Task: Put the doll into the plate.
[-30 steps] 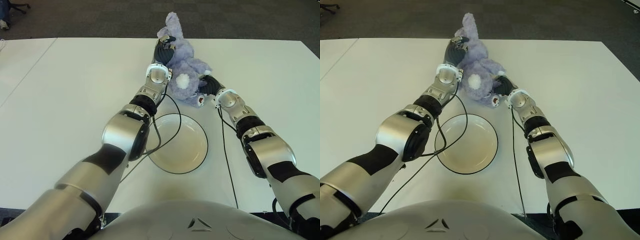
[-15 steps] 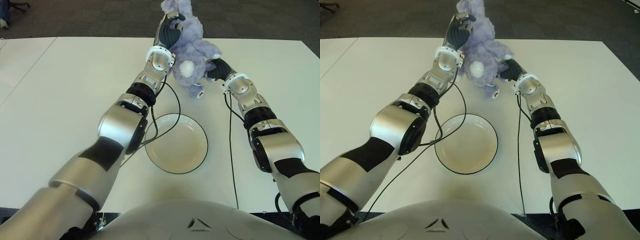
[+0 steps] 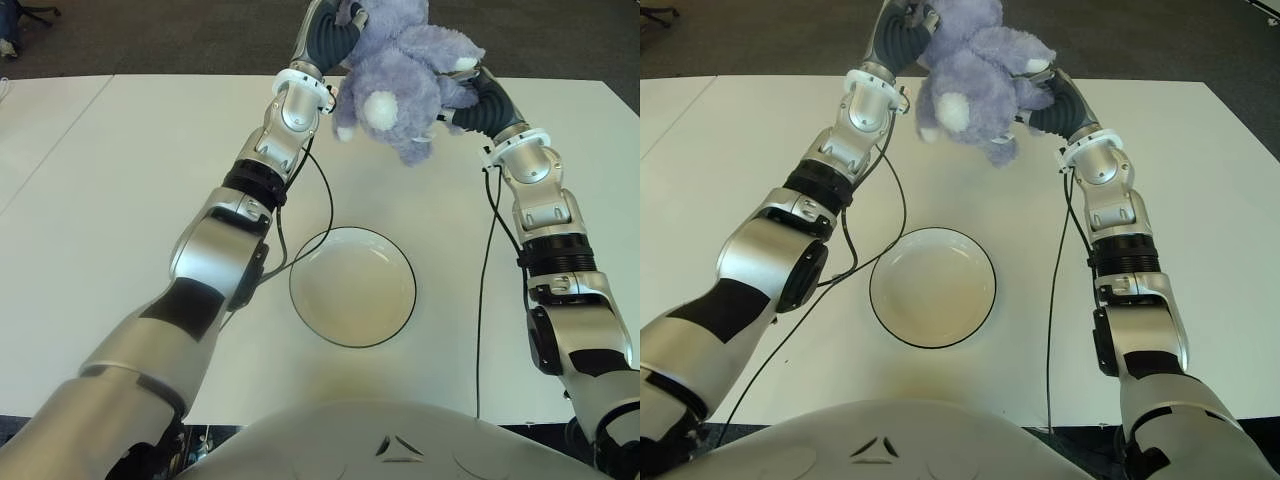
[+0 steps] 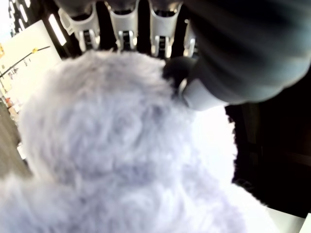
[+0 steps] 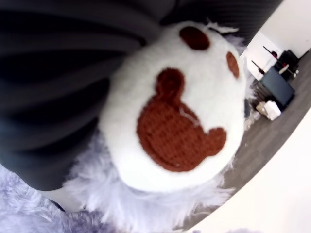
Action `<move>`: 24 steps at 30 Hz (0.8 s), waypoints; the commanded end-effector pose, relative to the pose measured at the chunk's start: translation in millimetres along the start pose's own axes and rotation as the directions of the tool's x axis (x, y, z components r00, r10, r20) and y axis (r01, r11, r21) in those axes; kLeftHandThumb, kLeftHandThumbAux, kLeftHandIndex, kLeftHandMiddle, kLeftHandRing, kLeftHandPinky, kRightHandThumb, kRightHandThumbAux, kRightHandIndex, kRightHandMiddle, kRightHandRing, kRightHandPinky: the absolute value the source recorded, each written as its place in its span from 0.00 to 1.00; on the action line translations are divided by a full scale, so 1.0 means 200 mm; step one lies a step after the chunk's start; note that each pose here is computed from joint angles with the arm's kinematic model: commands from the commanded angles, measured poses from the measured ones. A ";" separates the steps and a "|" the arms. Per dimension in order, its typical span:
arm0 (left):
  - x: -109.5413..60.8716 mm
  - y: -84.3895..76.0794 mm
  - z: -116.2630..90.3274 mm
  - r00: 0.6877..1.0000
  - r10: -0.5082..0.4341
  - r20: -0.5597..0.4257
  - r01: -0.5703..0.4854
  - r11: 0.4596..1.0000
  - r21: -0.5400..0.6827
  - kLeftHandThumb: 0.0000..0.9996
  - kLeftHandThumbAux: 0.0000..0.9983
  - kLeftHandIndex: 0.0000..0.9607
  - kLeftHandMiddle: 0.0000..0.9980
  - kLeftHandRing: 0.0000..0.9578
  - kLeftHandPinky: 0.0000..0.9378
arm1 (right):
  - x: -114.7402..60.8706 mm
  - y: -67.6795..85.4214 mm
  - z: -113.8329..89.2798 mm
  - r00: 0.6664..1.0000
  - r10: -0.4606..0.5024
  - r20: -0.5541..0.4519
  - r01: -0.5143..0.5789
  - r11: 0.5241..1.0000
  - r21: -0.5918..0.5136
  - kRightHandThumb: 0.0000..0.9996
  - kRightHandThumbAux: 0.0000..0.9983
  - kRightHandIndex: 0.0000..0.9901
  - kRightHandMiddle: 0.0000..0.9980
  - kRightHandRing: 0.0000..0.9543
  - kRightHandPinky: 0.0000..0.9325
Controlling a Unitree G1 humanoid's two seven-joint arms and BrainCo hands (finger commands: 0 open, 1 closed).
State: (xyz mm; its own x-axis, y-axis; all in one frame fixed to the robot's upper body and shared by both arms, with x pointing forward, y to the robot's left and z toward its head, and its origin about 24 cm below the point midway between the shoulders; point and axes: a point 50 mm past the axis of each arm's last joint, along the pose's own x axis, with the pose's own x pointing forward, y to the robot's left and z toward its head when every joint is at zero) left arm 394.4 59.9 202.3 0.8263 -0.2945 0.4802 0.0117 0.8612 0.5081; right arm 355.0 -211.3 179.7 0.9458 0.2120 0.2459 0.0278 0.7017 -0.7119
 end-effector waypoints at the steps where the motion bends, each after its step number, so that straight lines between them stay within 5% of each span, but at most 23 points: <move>1: -0.05 -0.04 -0.02 0.996 -0.091 0.014 0.090 0.994 0.062 0.75 0.70 0.46 0.85 0.89 0.92 | 0.00 -0.10 0.05 0.998 -0.045 0.035 0.045 0.999 0.019 0.55 0.71 0.77 0.87 0.92 0.95; 15: -0.08 0.05 0.12 0.983 -0.152 0.104 0.131 0.974 0.183 0.75 0.70 0.46 0.85 0.89 0.91 | -0.05 -0.23 0.20 0.976 -0.136 0.170 0.151 0.985 -0.082 0.49 0.70 0.81 0.91 0.95 0.96; 24: -0.25 0.12 0.19 0.969 -0.172 0.178 0.123 0.959 0.256 0.75 0.70 0.46 0.88 0.90 0.91 | -0.16 -0.23 0.25 0.957 -0.104 0.271 0.156 0.972 -0.176 0.44 0.72 0.81 0.89 0.93 0.92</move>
State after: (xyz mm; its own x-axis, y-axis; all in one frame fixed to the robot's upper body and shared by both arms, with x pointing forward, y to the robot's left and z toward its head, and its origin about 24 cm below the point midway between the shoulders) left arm 346.4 82.8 232.4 0.7075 -0.4448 0.5491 -0.0743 0.7259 0.6837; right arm 315.7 -222.8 240.5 0.8363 0.2582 0.4837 0.2424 0.6171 -0.7486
